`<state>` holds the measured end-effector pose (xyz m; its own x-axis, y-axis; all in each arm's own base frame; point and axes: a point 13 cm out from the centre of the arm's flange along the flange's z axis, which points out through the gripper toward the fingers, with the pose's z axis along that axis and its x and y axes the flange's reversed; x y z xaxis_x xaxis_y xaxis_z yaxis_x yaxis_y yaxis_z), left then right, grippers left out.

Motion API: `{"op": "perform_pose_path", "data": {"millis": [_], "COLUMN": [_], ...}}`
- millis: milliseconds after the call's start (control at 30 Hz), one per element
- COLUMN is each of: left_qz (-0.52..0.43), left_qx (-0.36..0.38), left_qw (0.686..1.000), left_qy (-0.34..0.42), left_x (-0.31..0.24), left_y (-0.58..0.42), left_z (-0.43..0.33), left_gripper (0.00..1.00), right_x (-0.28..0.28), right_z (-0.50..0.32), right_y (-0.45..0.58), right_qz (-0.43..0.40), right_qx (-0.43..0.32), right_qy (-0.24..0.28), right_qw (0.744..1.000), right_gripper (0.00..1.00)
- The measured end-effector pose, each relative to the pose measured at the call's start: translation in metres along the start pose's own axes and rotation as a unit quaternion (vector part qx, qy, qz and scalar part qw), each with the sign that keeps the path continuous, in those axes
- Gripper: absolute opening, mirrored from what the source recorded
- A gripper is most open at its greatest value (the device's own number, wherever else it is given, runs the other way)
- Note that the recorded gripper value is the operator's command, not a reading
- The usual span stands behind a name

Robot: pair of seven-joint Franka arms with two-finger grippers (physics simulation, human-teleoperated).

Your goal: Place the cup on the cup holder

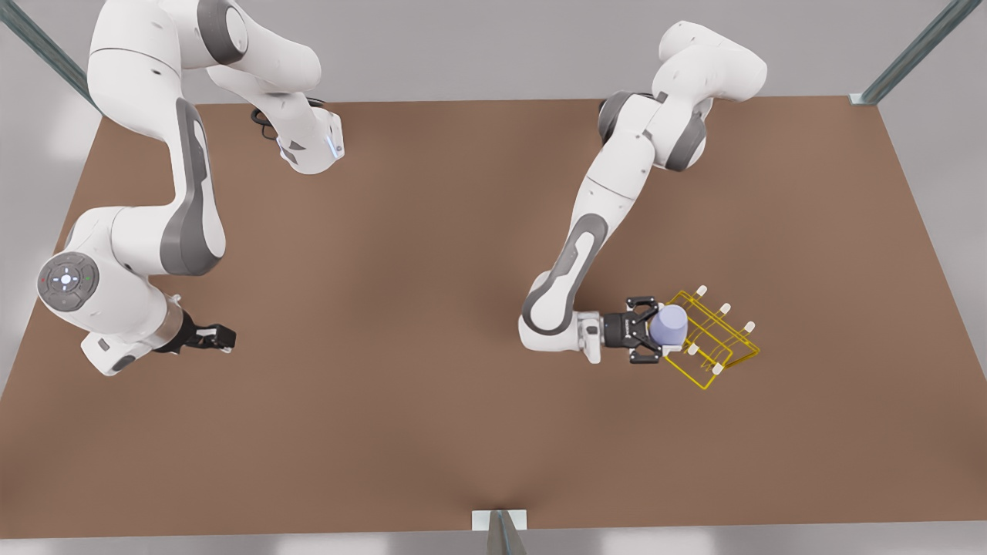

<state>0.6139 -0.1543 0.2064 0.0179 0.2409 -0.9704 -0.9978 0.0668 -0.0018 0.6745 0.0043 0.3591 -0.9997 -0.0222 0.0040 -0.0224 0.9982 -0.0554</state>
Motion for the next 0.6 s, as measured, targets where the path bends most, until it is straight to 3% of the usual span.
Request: {"op": "perform_pose_path", "data": {"millis": [433, 467, 500, 600], "left_qz": [0.01, 0.009, 0.008, 0.004], "left_qx": [-0.002, -0.002, -0.001, 0.002], "left_qw": [1.0, 1.0, 1.0, 1.0], "left_qy": [-0.018, -0.019, -0.019, -0.019], "left_x": [0.018, 0.019, 0.019, 0.017], "left_y": [0.007, 0.008, 0.008, 0.009], "left_z": [0.015, 0.015, 0.014, 0.01], "left_gripper": [0.7, 0.75, 1.0, 1.0], "right_x": [0.0, 0.0, 0.0, 0.0], "right_z": [0.0, 0.0, 0.0, 0.0], "right_y": [0.002, 0.001, 0.001, 0.0], "right_qz": [0.011, 0.012, 0.012, 0.015], "right_qx": [-0.002, -0.002, -0.001, 0.0], "right_qy": [0.001, 0.001, 0.001, 0.001], "right_qw": [1.0, 1.0, 1.0, 1.0], "right_gripper": [1.0, 1.0, 1.0, 1.0]}}
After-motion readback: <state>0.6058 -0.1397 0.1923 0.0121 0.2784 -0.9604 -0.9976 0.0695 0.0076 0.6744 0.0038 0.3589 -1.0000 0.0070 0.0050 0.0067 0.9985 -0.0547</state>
